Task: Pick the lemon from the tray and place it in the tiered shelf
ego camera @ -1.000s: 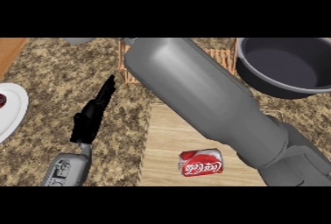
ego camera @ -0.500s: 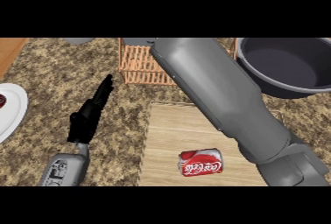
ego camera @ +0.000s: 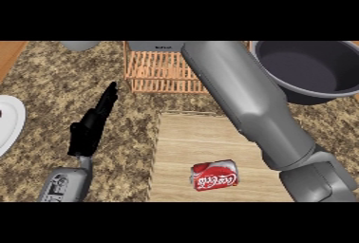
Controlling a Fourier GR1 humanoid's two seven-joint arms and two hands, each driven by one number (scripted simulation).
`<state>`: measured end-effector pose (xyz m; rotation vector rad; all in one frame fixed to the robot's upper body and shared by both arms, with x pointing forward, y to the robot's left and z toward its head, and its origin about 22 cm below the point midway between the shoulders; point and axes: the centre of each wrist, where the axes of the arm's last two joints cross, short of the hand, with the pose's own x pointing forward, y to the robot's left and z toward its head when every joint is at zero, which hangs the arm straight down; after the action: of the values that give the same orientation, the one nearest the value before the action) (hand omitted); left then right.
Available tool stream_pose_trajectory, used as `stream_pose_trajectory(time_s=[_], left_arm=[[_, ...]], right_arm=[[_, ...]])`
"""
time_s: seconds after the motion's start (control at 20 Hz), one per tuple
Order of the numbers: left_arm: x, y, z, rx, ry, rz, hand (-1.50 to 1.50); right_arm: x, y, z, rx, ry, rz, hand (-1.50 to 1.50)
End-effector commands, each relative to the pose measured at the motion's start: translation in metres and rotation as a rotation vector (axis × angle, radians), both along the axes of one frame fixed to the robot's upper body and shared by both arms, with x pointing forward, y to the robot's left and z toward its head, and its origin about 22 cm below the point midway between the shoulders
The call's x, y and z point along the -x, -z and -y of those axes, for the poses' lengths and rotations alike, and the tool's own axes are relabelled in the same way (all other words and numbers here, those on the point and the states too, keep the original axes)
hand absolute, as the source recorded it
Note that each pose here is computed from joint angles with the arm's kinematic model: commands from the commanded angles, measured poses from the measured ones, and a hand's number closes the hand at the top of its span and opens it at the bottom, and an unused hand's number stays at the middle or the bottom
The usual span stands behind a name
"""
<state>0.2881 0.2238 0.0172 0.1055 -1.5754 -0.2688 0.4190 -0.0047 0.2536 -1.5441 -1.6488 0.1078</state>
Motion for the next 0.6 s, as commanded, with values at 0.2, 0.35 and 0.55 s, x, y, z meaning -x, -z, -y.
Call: stream_pose_trajectory(time_s=[0.2, 0.35, 0.55], left_arm=[[-0.002, -0.005, -0.007, 0.009, -0.005, -0.005, 0.0], [0.001, 0.004, -0.008, 0.005, 0.008, -0.001, 0.0], [-0.004, -0.01, 0.002, 0.015, 0.015, -0.021, 0.0]], right_arm=[[0.007, 0.006, 0.004, -0.2, 0.108, 0.019, -1.5], [0.015, -0.012, 0.003, -0.293, 0.034, 0.059, -1.5], [0.02, -0.007, 0.007, -0.334, -0.012, 0.065, -1.5]])
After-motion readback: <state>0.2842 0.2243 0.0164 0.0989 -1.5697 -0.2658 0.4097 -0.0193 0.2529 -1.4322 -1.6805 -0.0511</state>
